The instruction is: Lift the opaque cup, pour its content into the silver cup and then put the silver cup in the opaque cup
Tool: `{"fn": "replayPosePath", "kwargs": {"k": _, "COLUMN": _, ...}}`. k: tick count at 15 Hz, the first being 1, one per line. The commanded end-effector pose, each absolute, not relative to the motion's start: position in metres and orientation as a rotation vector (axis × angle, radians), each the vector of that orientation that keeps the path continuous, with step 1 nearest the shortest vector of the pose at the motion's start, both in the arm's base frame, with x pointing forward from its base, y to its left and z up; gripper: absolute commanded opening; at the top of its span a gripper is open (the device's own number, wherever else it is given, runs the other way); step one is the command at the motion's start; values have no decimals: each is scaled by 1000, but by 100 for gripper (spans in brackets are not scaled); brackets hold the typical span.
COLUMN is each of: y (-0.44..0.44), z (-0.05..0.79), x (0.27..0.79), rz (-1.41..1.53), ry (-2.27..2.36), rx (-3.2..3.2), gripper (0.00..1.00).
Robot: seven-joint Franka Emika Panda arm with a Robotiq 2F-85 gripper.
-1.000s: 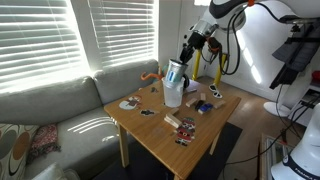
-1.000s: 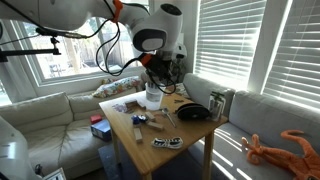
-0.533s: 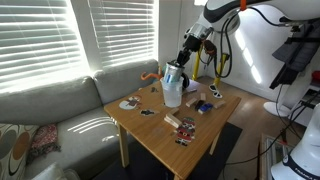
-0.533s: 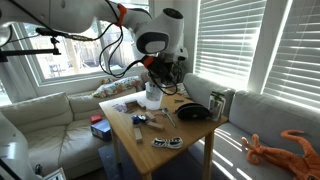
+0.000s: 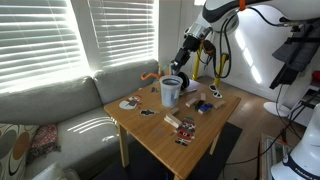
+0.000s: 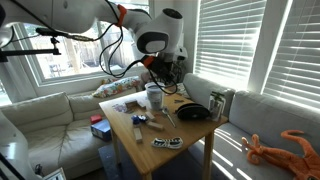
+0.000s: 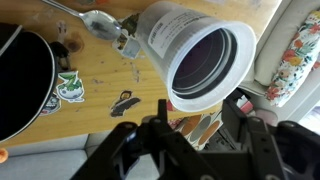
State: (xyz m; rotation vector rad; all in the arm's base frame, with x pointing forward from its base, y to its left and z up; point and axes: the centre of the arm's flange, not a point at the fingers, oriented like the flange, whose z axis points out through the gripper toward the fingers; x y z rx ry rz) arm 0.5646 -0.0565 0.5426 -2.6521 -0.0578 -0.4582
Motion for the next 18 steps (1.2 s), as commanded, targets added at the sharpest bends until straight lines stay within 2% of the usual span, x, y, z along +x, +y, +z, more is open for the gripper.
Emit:
{"fn": "replayPosePath", "kwargs": {"k": 1, "y": -59, "z": 568, "x": 559, "rz": -475, "ry": -48, "rx": -2643, "gripper": 91}}
{"fn": "replayPosePath", "kwargs": {"k": 3, "y": -61, "z": 582, "x": 553, "rz": -508, "ry": -56, "rx": -2644, "gripper": 100}}
{"fn": "replayPosePath", "kwargs": {"k": 12, "y": -68, "z": 642, "x": 514, "rz": -682, "ry": -111, "rx": -2676, "gripper": 100}}
{"fn": "replayPosePath", "kwargs": {"k": 13, "y": -67, "z": 633, "x": 529, "rz": -676, "ry": -115, "rx": -2661, "gripper": 100}}
{"fn": "replayPosePath", "kwargs": {"k": 18, "y": -68, "z": 642, "x": 522, "rz": -699, "ry": -122, "rx": -2666, "gripper": 100}}
